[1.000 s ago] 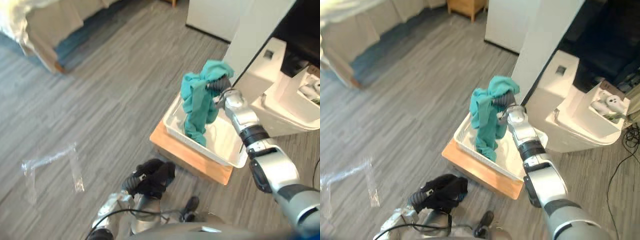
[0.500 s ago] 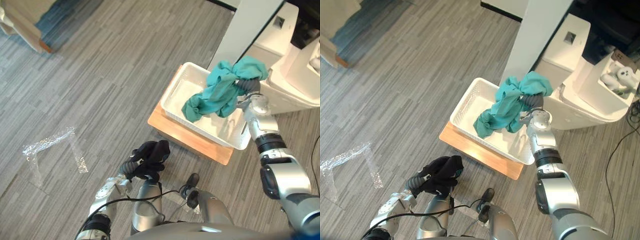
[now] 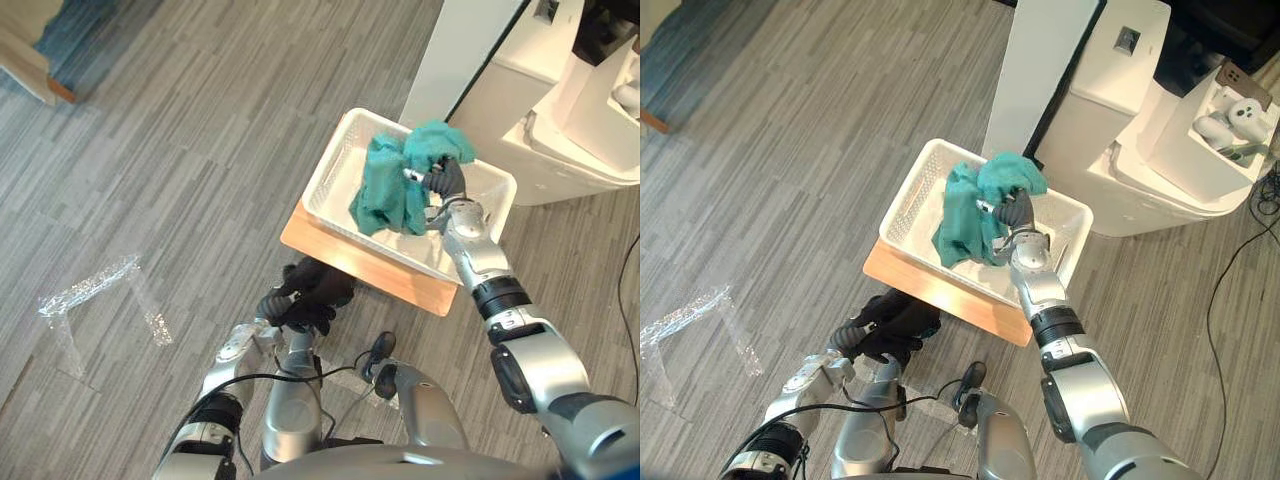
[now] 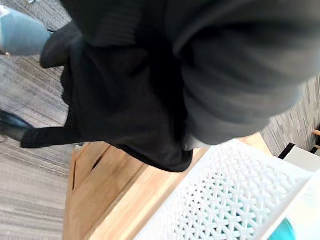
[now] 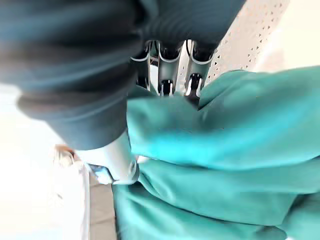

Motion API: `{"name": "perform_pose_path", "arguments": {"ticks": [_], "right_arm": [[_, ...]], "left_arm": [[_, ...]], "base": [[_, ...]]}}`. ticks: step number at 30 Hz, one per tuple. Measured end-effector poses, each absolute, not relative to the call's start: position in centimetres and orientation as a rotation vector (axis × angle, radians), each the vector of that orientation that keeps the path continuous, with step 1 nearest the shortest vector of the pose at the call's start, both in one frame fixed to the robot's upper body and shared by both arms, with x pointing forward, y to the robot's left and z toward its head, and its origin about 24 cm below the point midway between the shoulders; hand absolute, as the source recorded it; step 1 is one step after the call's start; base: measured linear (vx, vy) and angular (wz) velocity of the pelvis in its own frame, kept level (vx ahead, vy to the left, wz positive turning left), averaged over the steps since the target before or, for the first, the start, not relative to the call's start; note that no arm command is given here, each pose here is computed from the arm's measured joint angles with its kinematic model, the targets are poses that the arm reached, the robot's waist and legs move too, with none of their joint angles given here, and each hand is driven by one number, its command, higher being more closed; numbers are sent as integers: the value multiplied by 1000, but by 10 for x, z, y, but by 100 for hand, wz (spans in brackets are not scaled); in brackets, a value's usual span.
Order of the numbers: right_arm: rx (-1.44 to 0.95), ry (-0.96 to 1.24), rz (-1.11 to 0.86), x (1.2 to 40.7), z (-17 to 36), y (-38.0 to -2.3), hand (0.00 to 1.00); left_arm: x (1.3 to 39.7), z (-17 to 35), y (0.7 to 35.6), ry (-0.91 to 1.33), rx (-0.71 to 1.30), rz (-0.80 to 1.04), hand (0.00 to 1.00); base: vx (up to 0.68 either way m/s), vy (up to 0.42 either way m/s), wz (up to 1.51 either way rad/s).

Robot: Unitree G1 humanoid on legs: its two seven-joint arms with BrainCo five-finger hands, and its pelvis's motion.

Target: Tidy the bed and pick cloth on bed and put in laundry

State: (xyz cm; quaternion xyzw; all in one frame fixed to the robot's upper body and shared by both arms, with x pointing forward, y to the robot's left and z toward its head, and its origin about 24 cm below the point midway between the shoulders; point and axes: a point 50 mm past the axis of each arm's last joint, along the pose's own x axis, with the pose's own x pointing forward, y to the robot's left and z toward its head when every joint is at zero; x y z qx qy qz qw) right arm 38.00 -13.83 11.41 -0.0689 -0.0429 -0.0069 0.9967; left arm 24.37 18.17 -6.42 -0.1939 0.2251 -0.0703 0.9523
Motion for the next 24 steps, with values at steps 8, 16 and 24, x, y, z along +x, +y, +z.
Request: {"name": "perform_pose_path", "arguments": {"ticks": [8,16,24], "right_arm": [[-198,-69,-22,379,112,-137,0],[-279,-28,-17,357,86,-143,0],[-459,101,63,324,42,-152,0]], "left_arm": [[240,-68,177,480,-377,-149,100],[218,-83,180,552,-368,-126,100],[178,-107,180,684,-336,-105,100]], "base": [[0,0,0],[18,3,-1],[71,20,-9]]}}
